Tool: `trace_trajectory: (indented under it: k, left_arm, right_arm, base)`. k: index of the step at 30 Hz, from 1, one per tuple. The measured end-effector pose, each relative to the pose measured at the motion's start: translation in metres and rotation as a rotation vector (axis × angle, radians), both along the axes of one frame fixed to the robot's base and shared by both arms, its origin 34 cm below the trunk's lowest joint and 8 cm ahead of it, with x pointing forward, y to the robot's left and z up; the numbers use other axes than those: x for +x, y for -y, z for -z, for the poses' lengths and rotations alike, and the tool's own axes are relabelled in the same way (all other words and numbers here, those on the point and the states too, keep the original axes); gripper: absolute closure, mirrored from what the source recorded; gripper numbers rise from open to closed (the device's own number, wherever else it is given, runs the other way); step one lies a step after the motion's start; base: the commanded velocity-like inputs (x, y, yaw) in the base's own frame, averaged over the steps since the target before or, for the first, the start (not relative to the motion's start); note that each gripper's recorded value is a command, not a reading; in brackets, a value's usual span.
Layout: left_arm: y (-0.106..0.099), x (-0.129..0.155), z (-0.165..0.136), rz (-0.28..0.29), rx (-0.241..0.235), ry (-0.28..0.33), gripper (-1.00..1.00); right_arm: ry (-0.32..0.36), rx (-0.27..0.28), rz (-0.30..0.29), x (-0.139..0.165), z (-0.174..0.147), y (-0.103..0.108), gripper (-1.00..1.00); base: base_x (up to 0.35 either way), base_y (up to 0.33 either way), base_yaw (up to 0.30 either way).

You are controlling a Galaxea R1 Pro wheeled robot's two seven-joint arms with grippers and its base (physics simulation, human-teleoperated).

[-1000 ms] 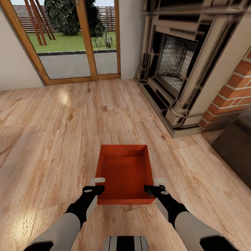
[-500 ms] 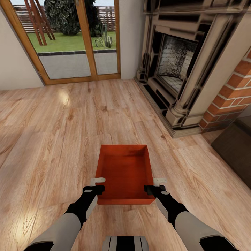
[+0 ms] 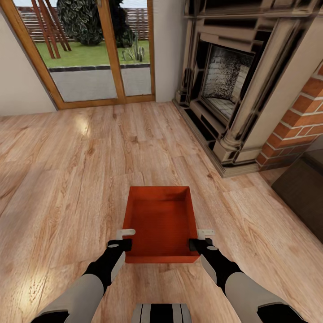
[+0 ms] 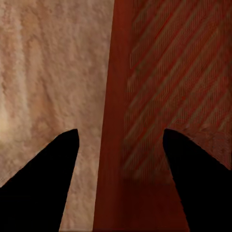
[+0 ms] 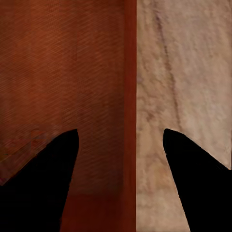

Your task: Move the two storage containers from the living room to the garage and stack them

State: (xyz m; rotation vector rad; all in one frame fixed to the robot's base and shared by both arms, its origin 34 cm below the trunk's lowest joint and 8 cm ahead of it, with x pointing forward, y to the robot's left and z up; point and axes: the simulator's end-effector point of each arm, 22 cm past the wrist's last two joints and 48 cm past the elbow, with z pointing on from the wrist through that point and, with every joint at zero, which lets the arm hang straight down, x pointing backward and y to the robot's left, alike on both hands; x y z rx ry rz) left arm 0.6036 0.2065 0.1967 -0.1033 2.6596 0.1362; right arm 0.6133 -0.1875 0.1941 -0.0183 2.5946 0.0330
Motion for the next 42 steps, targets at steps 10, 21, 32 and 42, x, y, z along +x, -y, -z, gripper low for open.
trace_trajectory:
  k: [10,21,32,42]
  left_arm:
    - [0.0003,0.0012,-0.0006,-0.003,-0.004,0.006,1.00]
    - [0.0011,0.0019,-0.0012,0.002,0.002,0.008,1.00]
    - [0.0008,0.0018,-0.0012,0.001,0.001,0.008,1.00]
    - [0.0005,0.0018,-0.0011,0.001,0.001,0.008,1.00]
  right_arm:
    - [0.000,-0.003,-0.002,0.0002,-0.0001,0.0004,1.00]
    - [0.001,-0.006,-0.001,0.0004,-0.0002,0.0010,1.00]
    - [0.001,-0.008,-0.001,0.0004,-0.0002,0.0010,1.00]
    - [0.001,-0.008,-0.001,0.0003,-0.0003,0.0006,1.00]
  base:
    - [0.000,0.000,0.000]
    - [0.000,0.000,0.000]
    - [0.000,0.000,0.000]
    - [0.000,0.000,0.000]
